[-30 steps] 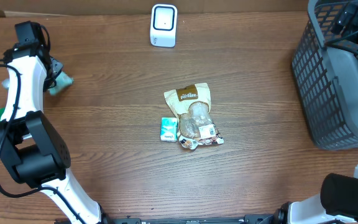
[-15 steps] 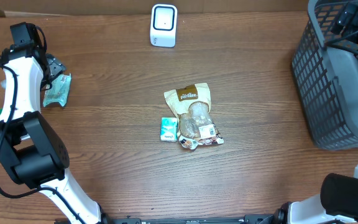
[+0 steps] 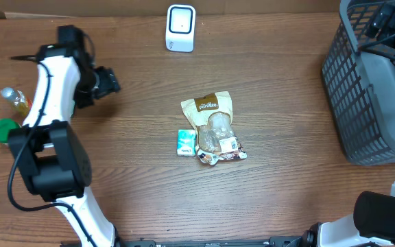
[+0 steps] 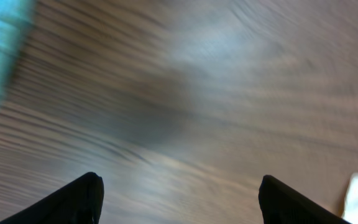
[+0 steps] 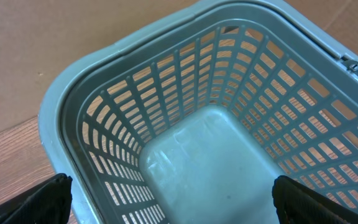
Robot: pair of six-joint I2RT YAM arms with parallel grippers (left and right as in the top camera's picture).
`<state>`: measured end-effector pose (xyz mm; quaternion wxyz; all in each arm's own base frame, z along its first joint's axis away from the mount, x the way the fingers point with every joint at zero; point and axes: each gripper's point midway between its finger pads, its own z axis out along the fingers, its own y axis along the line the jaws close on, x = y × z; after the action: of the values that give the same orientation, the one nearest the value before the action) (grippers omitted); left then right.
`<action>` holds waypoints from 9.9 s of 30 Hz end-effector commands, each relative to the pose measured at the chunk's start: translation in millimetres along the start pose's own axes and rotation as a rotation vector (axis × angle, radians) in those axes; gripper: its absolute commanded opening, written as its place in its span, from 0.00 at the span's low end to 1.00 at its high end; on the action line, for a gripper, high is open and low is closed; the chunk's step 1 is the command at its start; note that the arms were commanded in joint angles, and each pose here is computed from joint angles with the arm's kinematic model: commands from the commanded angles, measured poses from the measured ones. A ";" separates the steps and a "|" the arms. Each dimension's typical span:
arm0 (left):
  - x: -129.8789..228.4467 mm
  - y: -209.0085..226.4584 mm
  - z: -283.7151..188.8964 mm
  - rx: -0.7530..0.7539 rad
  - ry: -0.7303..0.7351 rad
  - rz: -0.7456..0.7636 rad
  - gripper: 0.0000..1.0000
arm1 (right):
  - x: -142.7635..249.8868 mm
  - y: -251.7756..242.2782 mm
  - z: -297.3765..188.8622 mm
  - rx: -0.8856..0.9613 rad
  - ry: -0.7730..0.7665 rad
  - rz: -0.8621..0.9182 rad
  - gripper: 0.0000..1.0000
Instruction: Scan the item barcode
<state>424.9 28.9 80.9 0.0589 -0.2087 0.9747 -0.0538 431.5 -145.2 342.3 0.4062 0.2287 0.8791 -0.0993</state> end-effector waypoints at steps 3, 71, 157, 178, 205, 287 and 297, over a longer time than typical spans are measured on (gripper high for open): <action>25.1 -31.1 1.8 0.018 0.060 0.114 0.82 | -8.7 -1.9 -8.7 0.004 -0.032 0.011 1.00; 73.3 -81.5 4.5 0.015 0.146 0.316 0.86 | -8.6 -1.9 -8.7 0.004 -0.032 0.010 1.00; 196.5 -98.2 62.8 0.046 0.420 0.500 0.43 | -8.6 -1.9 -8.7 0.004 -0.032 0.010 1.00; 187.9 -119.3 41.6 0.131 0.387 0.491 0.65 | -8.6 -1.9 -8.7 0.004 -0.032 0.010 1.00; 135.2 -30.9 59.2 -0.196 0.252 0.397 0.08 | -8.6 -1.9 -8.7 0.004 -0.032 0.010 1.00; 107.9 -49.0 46.7 0.177 0.254 0.421 0.76 | -8.7 -1.9 -8.7 0.004 -0.032 0.011 1.00; 111.3 -43.8 49.7 0.178 0.265 0.448 0.72 | -8.7 -1.9 -8.7 0.004 -0.032 0.011 1.00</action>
<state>348.6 -55.3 26.1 -0.0441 0.0016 0.9889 -0.1416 431.5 -145.2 342.3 0.4063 0.2288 0.8791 -0.0991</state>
